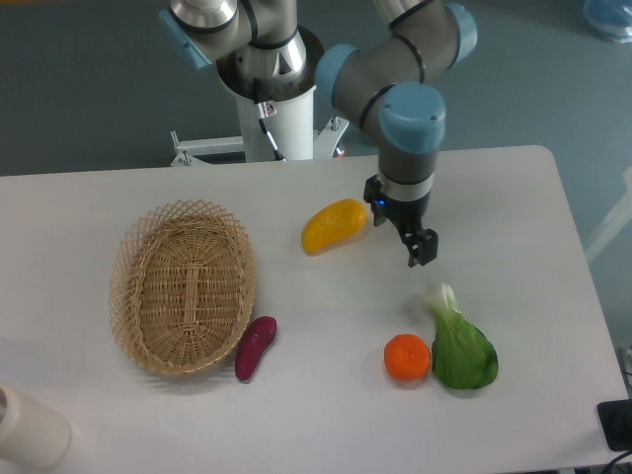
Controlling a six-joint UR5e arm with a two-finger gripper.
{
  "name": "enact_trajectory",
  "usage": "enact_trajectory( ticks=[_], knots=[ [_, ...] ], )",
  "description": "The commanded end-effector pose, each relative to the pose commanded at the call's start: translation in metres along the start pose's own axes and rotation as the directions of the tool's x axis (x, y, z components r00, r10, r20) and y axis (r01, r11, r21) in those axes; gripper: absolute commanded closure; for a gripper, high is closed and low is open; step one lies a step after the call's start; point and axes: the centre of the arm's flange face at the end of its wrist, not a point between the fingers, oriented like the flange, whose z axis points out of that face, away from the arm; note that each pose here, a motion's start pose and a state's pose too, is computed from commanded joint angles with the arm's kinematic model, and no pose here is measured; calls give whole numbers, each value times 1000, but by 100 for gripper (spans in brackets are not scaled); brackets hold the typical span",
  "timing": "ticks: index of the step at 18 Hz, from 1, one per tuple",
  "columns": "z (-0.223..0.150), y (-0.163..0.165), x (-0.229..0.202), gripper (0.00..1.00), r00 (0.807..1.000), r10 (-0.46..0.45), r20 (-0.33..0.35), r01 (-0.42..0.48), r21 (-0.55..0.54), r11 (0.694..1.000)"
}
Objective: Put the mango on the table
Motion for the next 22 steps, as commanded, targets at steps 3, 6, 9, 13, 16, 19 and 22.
enact_trajectory(
  ticks=[3, 6, 9, 13, 16, 19, 22],
  knots=[
    [-2, 12, -21, 0, 999, -27, 18, 26, 28, 999],
    [-1, 22, -35, 0, 997, -68, 27, 67, 22, 997],
    [-5, 24, -51, 0, 995, -90, 40, 90, 14, 996],
    [-12, 26, -60, 0, 995, -85, 57, 84, 12, 996],
    [-9, 36, -61, 0, 994, -94, 52, 93, 17, 995],
    [-7, 37, -61, 0, 994, -94, 48, 94, 6, 996],
    [-8, 38, -61, 0, 994, -96, 50, 96, 4, 995]
  ],
)
